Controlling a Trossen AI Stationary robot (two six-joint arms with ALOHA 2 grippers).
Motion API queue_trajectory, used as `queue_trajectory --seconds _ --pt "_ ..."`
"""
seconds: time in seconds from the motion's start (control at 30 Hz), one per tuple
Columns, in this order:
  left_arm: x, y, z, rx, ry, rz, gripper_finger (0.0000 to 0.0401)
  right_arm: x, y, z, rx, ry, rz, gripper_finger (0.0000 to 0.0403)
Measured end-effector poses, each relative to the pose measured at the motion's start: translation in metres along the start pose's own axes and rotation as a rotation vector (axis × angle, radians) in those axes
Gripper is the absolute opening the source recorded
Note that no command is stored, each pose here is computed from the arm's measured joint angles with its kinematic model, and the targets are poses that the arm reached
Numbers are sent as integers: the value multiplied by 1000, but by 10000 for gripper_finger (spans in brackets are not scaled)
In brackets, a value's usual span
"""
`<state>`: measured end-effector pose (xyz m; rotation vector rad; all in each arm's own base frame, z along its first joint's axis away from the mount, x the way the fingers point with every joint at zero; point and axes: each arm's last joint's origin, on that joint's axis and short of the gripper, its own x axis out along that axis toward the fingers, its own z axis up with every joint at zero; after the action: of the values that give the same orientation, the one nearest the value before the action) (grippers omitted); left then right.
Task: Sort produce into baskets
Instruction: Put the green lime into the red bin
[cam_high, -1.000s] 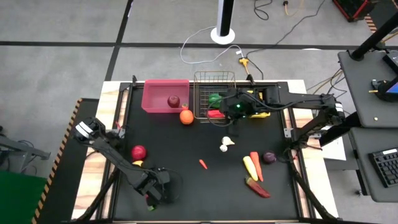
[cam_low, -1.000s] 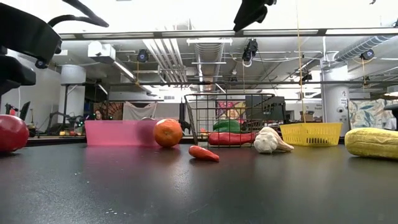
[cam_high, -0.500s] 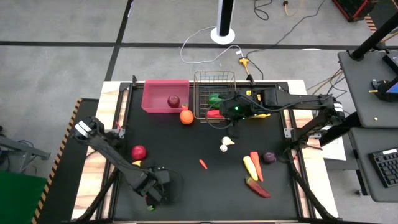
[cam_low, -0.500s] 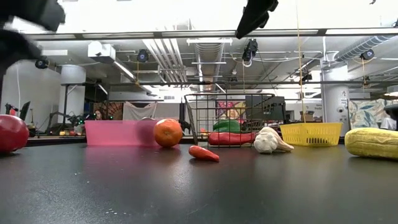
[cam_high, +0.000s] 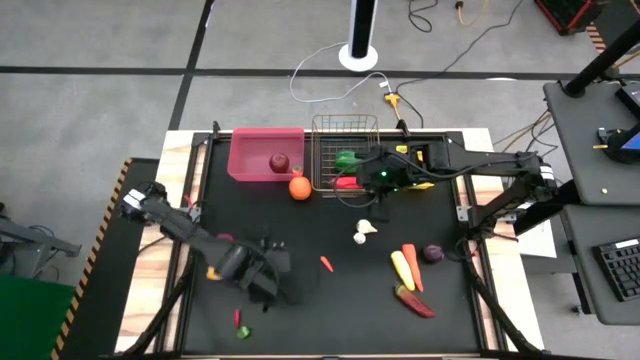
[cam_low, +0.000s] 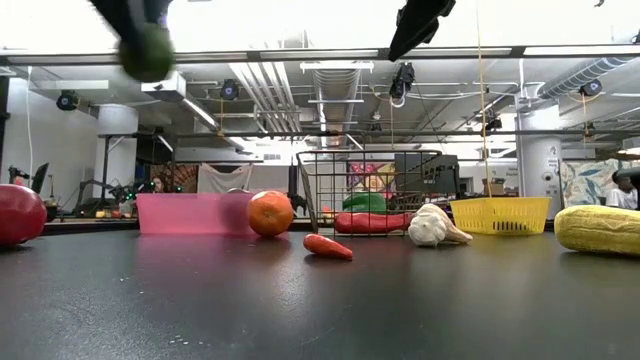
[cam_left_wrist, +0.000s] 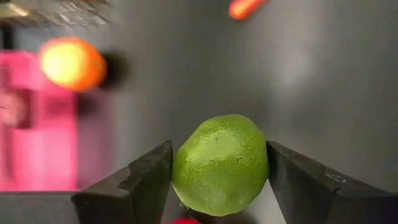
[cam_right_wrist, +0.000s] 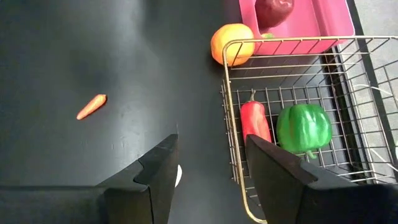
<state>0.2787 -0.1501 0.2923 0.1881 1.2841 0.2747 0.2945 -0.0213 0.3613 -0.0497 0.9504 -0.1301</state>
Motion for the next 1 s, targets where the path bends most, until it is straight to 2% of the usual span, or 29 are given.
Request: queue_trajectory --seconds 0.3,0.53,0.77,1.0 --pt "5 83 18 32 -13 95 230 -14 1 -8 -1 -14 3 178" --pt "16 158 17 -45 -12 141 230 -19 0 -11 14 -29 3 178" --pt "41 229 6 -153 15 84 230 -9 2 -18 30 14 4 178" --pt "83 287 -24 -279 35 23 230 -6 2 -21 47 27 4 178"
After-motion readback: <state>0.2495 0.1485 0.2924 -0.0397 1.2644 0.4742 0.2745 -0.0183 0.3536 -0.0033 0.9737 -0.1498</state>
